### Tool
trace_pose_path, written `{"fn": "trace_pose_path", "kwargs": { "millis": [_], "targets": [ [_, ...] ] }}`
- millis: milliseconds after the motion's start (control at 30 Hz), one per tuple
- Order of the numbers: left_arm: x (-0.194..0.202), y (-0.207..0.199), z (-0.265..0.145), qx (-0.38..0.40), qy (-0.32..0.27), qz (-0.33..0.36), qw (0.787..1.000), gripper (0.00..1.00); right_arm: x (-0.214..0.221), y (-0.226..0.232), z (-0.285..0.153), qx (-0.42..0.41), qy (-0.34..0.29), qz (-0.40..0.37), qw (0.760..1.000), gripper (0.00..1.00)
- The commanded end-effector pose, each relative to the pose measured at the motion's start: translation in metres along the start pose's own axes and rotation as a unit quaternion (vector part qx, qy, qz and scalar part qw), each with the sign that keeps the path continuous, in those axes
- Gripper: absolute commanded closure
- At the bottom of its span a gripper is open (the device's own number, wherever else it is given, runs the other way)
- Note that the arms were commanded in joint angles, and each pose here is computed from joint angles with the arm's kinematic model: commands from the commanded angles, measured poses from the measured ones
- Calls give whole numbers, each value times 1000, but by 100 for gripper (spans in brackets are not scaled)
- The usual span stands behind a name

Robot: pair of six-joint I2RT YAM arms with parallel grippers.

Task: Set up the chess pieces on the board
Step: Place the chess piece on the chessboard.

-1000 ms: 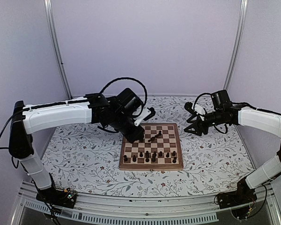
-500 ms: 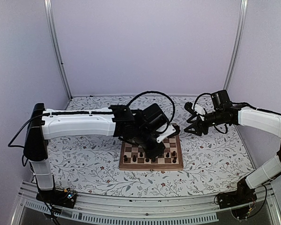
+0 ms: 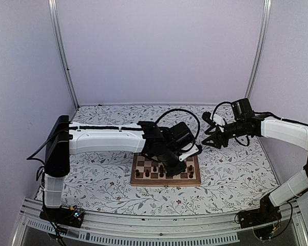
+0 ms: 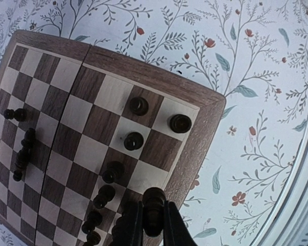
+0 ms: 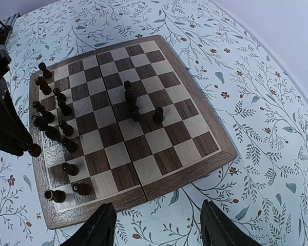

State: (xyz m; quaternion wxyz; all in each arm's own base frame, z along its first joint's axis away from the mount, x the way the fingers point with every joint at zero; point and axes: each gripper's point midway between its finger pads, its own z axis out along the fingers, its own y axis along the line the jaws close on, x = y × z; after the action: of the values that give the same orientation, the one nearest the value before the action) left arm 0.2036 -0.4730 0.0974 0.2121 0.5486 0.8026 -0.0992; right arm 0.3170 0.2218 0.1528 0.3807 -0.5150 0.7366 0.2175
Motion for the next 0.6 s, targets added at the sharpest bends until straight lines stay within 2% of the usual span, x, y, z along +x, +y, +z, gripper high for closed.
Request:
{"fn": "trace_pose_path", "kwargs": {
  "millis": [0,567],
  "targets": [
    [-8,-10,3,10,-7,12,1000,89,8,1,5,-4,11,1,1000,40],
    [6,-7,26,-1,22,32,999,87,9,1,5,-5,13,1,1000,40]
  ]
}}
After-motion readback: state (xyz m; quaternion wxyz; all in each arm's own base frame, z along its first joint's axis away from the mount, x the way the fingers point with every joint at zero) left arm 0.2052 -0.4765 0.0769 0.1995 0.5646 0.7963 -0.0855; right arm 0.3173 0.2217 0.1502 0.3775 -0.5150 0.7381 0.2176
